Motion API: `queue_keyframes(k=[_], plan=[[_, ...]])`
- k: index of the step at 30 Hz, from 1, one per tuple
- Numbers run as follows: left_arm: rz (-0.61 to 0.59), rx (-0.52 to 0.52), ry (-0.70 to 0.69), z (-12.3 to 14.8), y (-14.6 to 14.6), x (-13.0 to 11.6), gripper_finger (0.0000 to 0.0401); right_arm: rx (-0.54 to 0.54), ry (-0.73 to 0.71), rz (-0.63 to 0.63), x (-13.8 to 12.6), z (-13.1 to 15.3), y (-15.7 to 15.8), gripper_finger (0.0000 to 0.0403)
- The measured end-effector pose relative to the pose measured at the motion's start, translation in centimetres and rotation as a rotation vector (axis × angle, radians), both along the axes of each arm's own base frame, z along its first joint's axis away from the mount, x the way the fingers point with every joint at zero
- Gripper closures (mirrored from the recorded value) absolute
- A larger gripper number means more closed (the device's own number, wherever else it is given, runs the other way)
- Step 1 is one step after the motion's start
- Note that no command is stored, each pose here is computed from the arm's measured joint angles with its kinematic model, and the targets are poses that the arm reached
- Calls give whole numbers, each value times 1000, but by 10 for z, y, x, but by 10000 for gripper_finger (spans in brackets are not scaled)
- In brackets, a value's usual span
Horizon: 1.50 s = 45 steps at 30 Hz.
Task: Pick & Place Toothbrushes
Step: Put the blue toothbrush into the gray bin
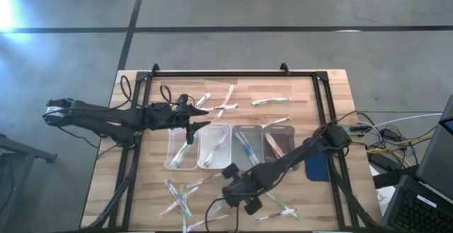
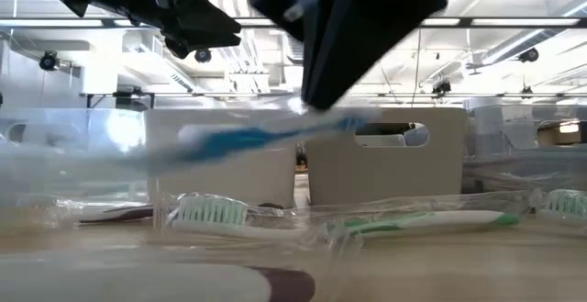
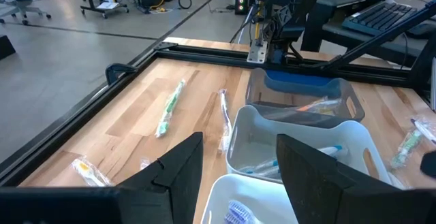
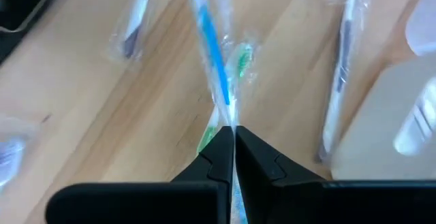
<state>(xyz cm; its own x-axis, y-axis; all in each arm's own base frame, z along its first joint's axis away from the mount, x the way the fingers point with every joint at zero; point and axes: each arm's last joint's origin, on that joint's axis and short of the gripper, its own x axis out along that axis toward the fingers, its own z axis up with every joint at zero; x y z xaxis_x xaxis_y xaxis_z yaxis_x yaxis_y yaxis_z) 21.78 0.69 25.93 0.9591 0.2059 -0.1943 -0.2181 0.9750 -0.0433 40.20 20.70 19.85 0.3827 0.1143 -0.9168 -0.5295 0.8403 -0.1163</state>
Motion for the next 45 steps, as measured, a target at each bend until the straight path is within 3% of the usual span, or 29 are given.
queue_keyframes(k=[13,21,27,34,45], plan=[[1,-2,4,0,0,0,211,41,-13,-232,0,80,-2,395],[4,-19,8,-1,0,0,211,-54,-8,-308,-7,96,-11,395],[4,-21,9,-1,0,0,211,-29,14,-373,-3,79,-8,394],[3,-22,15,-2,0,0,211,-173,68,-109,-4,38,-7,375],[3,-23,15,-2,0,0,211,-183,10,34,0,1,-5,271]])
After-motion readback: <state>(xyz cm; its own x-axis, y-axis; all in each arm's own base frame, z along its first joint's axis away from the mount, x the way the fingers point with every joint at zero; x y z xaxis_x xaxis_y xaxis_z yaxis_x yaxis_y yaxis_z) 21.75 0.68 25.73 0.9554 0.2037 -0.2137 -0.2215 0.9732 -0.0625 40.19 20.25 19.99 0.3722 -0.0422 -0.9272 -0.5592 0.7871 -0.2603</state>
